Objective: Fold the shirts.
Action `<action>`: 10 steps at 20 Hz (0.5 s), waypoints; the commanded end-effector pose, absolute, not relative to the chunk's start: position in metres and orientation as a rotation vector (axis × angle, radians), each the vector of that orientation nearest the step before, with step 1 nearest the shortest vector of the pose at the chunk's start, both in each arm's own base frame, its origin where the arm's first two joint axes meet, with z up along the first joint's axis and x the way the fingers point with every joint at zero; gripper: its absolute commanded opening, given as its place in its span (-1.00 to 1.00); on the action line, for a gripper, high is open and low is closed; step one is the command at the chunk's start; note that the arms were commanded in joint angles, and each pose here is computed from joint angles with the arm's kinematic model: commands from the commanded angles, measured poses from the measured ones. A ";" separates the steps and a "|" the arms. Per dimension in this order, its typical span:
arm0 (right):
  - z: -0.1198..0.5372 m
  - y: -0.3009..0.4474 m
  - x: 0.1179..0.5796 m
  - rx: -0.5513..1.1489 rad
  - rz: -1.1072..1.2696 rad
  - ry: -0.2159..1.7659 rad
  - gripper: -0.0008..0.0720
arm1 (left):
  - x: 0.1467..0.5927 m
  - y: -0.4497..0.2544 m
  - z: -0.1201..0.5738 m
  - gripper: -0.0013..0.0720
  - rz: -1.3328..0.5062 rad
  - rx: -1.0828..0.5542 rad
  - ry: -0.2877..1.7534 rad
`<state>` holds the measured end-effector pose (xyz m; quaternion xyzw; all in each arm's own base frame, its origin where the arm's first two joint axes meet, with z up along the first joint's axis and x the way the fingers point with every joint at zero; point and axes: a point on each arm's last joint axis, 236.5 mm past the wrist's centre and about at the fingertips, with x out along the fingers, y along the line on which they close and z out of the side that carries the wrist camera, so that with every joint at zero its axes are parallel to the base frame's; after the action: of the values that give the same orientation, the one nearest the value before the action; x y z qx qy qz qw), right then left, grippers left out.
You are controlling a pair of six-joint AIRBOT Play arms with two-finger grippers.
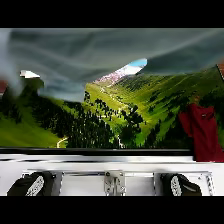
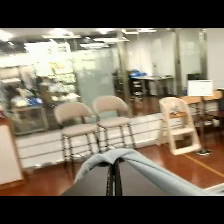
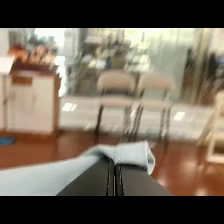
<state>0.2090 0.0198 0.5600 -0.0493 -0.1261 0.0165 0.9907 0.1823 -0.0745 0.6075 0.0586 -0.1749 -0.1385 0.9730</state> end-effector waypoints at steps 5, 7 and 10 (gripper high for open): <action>0.492 0.014 0.155 -0.151 -0.096 0.031 -0.83 | 0.138 -0.023 0.544 -0.86 -0.007 0.151 -0.130; 0.452 0.009 0.169 -0.128 -0.069 0.215 -0.83 | 0.156 -0.020 0.509 -0.86 -0.019 0.141 0.002; 0.386 0.001 0.184 -0.064 -0.020 0.529 -0.83 | 0.189 -0.014 0.457 -0.87 -0.034 0.114 0.177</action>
<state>0.1823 0.0069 0.4524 -0.0582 0.1082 -0.0261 0.9921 0.1699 -0.0229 0.5068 0.0665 0.0024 -0.0215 0.9976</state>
